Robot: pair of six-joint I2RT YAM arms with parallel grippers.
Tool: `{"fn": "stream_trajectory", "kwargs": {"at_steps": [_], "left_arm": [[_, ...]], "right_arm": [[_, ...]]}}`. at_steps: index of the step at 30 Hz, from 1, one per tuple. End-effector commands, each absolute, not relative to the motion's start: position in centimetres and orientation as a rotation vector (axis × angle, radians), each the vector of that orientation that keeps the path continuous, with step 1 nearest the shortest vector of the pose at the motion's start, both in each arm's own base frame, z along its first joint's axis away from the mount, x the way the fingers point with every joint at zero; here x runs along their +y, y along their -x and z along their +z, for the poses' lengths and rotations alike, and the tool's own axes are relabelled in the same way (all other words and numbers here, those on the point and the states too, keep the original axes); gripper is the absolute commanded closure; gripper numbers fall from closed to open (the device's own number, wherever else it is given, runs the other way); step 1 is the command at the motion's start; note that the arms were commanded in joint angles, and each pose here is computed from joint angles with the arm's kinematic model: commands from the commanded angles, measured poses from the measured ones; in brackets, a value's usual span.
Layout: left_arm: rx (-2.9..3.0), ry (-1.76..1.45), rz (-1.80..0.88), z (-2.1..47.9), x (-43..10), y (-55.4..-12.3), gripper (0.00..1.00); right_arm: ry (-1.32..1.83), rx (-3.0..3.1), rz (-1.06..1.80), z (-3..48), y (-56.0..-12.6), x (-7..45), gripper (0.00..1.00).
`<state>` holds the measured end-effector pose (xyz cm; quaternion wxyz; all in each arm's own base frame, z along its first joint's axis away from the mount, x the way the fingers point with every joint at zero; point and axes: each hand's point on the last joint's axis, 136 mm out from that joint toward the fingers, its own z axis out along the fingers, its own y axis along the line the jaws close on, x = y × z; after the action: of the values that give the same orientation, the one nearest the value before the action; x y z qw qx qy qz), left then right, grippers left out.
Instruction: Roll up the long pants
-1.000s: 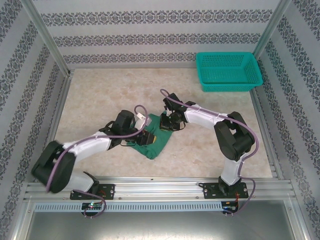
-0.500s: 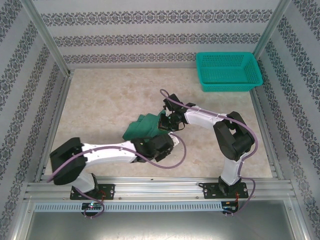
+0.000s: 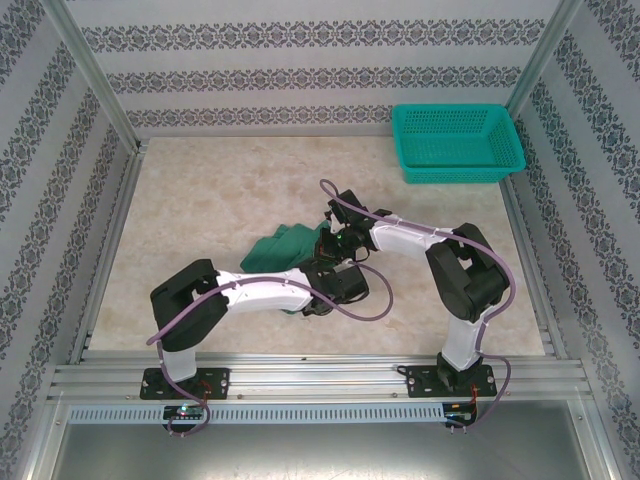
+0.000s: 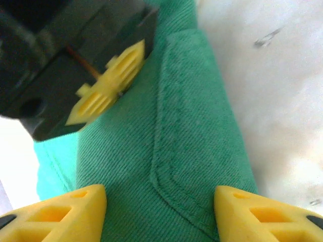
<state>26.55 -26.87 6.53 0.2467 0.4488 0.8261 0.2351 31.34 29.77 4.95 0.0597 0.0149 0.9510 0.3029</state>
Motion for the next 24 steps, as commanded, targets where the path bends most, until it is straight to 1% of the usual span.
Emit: {"fn": "stream_trajectory", "kwargs": {"at_steps": [1, 5, 9, 13, 14, 15, 16, 17, 18, 19, 20, 21, 24], "left_arm": [[2.422, -1.193, 0.723, 6.0, -22.6, -25.5, 0.4], [2.614, -1.15, 0.703, 3.0, -19.9, -24.6, 0.4], [2.801, -1.129, 0.516, 0.2, -19.7, -23.3, 0.39], [2.888, -1.137, 0.45, -1.1, -19.8, -23.1, 0.39], [2.935, -1.14, 0.411, -1.6, -19.9, -22.8, 0.41], [2.95, -1.135, 0.422, -1.9, -19.7, -22.9, 0.45], [2.962, -1.132, 0.437, -2.2, -19.4, -22.9, 0.46], [3.007, -1.136, 0.394, -2.6, -19.4, -22.6, 0.49], [3.03, -1.129, 0.387, -2.9, -19.3, -22.6, 0.61], [3.036, -1.124, 0.4, -3.1, -19.0, -22.8, 0.76], [3.061, -1.13, 0.375, -3.3, -19.1, -22.6, 0.96], [3.063, -1.131, 0.39, -3.4, -18.9, -22.7, 1.0], [3.022, -1.153, 0.406, -2.9, -18.8, -23.1, 1.0]], "right_arm": [[-0.144, 3.127, 0.638, -1.3, -27.6, 25.7, 1.0], [-0.154, 3.126, 0.63, -1.1, -27.7, 25.5, 1.0], [-0.16, 3.132, 0.624, -1.4, -27.4, 25.4, 1.0], [-0.178, 3.138, 0.627, -1.7, -27.2, 25.3, 1.0], [-0.178, 3.138, 0.634, -1.7, -27.2, 25.4, 1.0], [-0.179, 3.14, 0.634, -1.7, -27.2, 25.4, 1.0], [-0.179, 3.136, 0.634, -1.6, -27.2, 25.3, 1.0], [-0.181, 3.134, 0.634, -1.6, -27.3, 25.3, 1.0], [-0.18, 3.134, 0.634, -1.6, -27.3, 25.3, 1.0], [-0.184, 3.133, 0.637, -1.5, -27.3, 25.3, 1.0], [-0.187, 3.133, 0.638, -1.6, -27.3, 25.3, 1.0], [-0.185, 3.138, 0.639, -1.6, -27.2, 25.3, 1.0], [-0.191, 3.138, 0.636, -1.6, -27.3, 25.1, 1.0]]}}
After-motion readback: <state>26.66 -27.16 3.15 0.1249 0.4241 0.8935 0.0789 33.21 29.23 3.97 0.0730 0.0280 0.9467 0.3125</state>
